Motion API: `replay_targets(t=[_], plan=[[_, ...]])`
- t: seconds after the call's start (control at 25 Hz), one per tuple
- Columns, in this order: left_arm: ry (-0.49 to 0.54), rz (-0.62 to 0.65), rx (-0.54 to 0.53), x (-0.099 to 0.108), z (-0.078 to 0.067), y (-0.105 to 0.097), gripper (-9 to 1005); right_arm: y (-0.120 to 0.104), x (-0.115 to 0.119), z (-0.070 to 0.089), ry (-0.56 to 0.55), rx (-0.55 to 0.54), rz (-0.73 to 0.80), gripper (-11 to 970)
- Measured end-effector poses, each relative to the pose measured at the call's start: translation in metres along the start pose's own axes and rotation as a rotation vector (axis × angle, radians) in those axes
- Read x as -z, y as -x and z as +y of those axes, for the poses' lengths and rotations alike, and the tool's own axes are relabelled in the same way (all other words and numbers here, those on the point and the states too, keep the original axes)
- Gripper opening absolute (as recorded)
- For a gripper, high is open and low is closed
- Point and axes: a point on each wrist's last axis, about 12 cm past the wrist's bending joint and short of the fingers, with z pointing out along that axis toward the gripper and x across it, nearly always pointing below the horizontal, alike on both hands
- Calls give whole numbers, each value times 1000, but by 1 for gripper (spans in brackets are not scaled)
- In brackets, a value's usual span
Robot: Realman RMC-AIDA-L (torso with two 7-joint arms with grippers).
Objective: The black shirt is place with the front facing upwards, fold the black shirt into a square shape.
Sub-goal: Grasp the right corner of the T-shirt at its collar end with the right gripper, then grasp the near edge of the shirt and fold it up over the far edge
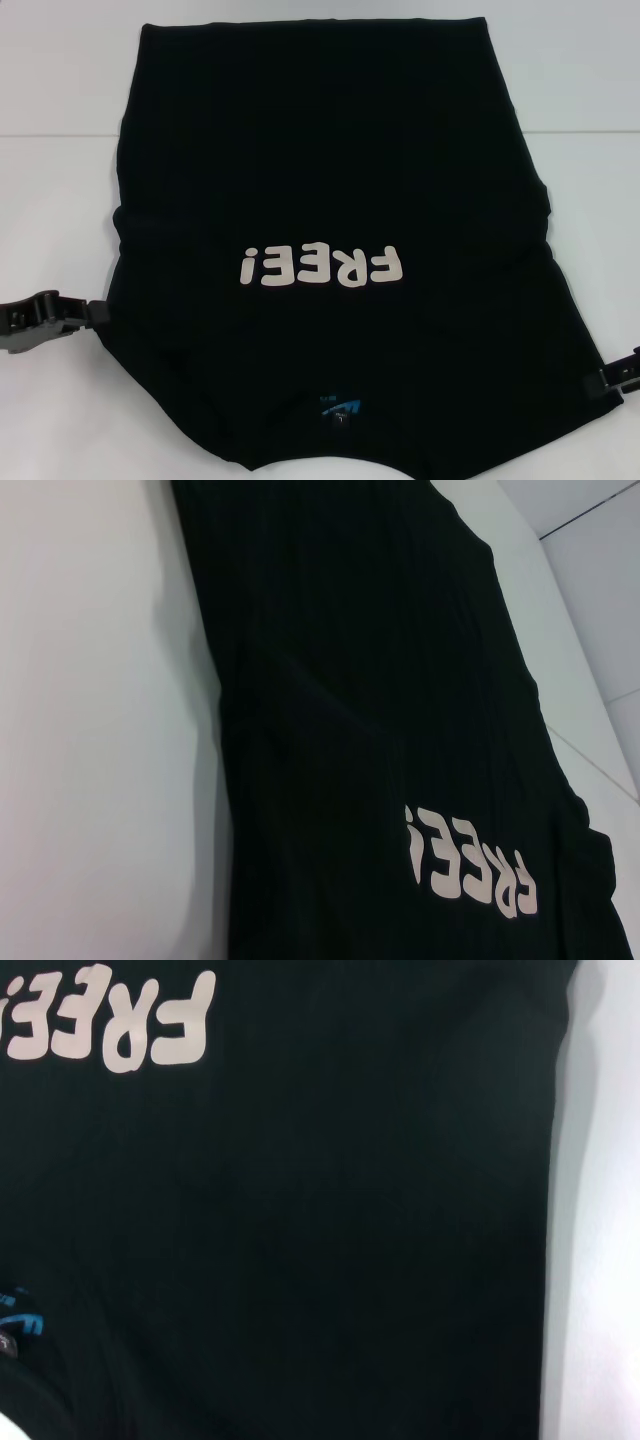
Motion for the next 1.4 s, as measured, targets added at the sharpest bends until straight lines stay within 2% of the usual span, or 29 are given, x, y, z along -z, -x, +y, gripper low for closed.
replay_targets(t=[0.84,1.4], plan=[[-8,2,0,-3,-2,0,22,2,-7,6,11,23,17,658],[-9,2,-2,-3,-2,0,23,10,-16,20,39,65,17,634]])
